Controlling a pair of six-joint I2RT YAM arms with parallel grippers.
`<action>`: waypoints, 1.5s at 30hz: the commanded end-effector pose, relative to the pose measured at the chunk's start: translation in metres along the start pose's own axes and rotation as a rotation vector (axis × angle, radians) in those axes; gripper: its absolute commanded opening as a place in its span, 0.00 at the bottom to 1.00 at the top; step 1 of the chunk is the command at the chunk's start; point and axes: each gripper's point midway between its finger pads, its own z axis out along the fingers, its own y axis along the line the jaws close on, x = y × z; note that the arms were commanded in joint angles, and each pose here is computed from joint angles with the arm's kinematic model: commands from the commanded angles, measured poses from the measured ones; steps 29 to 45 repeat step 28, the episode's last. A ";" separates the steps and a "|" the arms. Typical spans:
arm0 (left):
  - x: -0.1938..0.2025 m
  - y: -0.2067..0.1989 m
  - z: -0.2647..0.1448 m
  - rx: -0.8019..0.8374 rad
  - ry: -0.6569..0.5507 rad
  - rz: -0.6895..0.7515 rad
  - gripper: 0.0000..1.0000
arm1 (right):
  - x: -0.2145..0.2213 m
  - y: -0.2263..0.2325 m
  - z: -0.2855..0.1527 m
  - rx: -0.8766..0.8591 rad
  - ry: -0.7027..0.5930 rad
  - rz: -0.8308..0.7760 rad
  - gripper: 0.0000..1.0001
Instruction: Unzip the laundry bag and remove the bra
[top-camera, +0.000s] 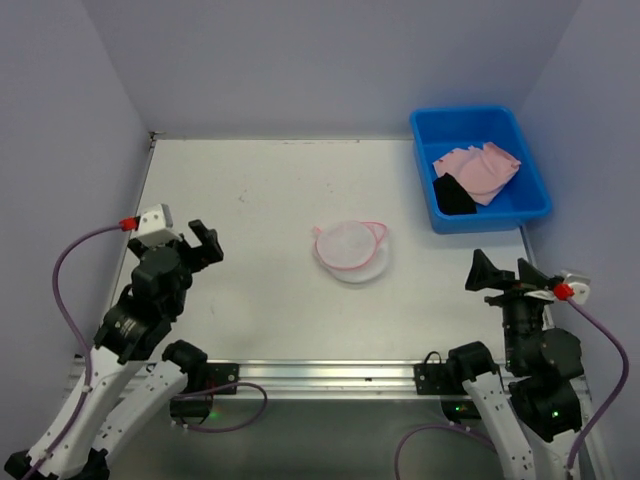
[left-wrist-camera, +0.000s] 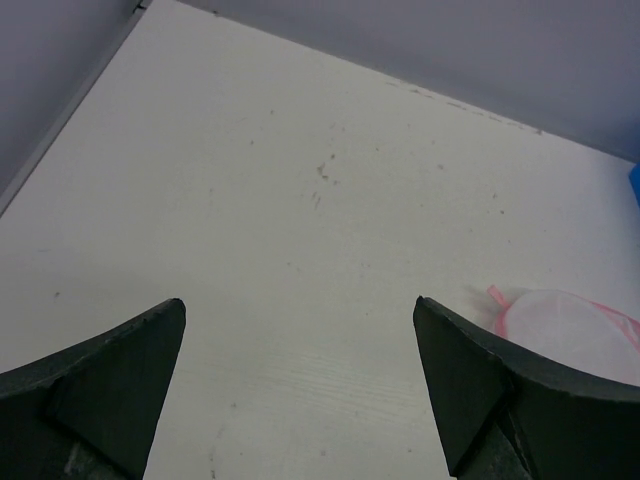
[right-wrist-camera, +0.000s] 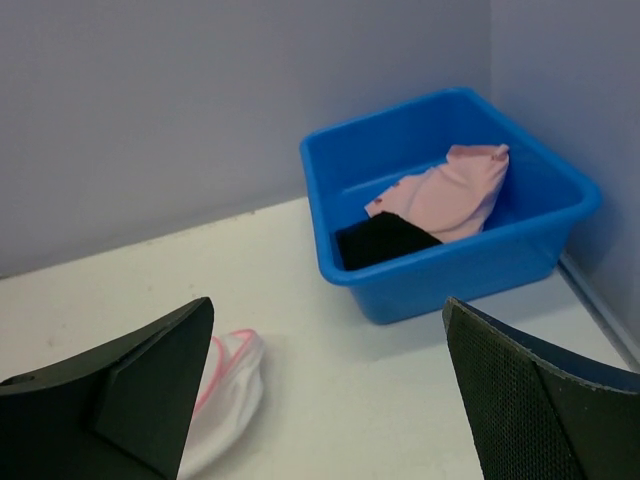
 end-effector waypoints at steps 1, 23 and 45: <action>-0.005 0.034 -0.015 -0.090 -0.106 -0.024 1.00 | 0.000 -0.010 -0.017 -0.013 -0.076 -0.016 0.99; 0.000 0.041 -0.016 -0.089 -0.152 -0.041 1.00 | 0.010 -0.011 -0.013 -0.011 -0.081 -0.002 0.99; 0.002 0.041 -0.013 -0.095 -0.138 -0.031 1.00 | 0.010 -0.008 -0.013 -0.025 -0.078 -0.005 0.99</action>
